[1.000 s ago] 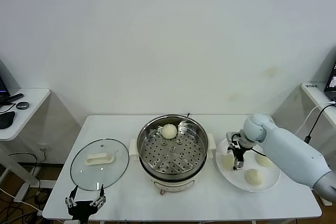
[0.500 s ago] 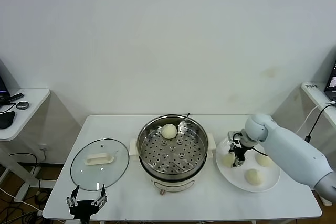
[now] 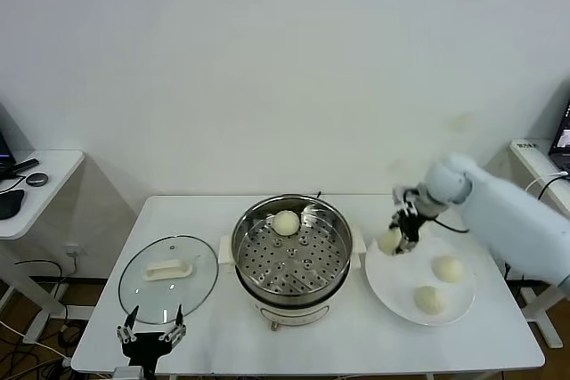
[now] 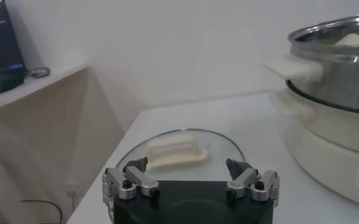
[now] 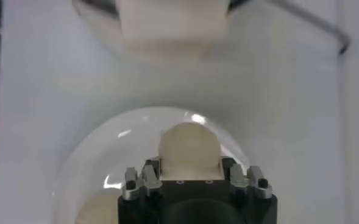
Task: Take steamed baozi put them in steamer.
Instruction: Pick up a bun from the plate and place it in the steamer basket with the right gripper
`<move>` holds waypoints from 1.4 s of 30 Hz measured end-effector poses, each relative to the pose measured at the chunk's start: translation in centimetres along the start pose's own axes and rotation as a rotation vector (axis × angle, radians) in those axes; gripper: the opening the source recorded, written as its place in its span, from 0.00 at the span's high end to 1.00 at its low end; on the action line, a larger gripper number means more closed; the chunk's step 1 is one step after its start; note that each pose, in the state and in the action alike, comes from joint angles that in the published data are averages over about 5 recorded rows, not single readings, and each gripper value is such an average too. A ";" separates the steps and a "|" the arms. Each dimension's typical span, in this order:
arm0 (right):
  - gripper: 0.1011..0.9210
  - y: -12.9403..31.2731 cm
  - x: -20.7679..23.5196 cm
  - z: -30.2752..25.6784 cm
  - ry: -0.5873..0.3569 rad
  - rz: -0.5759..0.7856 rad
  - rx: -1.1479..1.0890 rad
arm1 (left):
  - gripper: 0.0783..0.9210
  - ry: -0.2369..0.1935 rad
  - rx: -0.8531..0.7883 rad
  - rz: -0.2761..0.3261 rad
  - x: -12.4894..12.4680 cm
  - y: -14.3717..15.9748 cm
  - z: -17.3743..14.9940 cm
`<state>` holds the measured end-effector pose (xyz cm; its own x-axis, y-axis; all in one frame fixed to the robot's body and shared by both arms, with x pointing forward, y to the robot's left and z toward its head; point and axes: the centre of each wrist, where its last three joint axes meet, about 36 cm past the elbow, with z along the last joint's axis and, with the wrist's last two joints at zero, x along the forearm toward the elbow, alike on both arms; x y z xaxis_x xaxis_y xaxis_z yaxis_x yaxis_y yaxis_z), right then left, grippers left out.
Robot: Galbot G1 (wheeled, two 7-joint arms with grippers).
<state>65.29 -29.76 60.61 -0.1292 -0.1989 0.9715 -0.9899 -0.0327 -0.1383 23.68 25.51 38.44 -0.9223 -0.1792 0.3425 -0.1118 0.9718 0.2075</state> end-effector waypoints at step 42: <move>0.41 1.0 -6.4 -32.4 0.057 -0.151 0.194 | 0.12 -0.042 0.021 0.026 -1.2 -1.4 -0.8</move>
<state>63.22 3.22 60.47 0.0107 -0.1220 0.9925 -0.9689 -0.2466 -0.0198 25.27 24.20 38.47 -0.9396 -0.1478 0.3089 -0.0949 0.9791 0.1800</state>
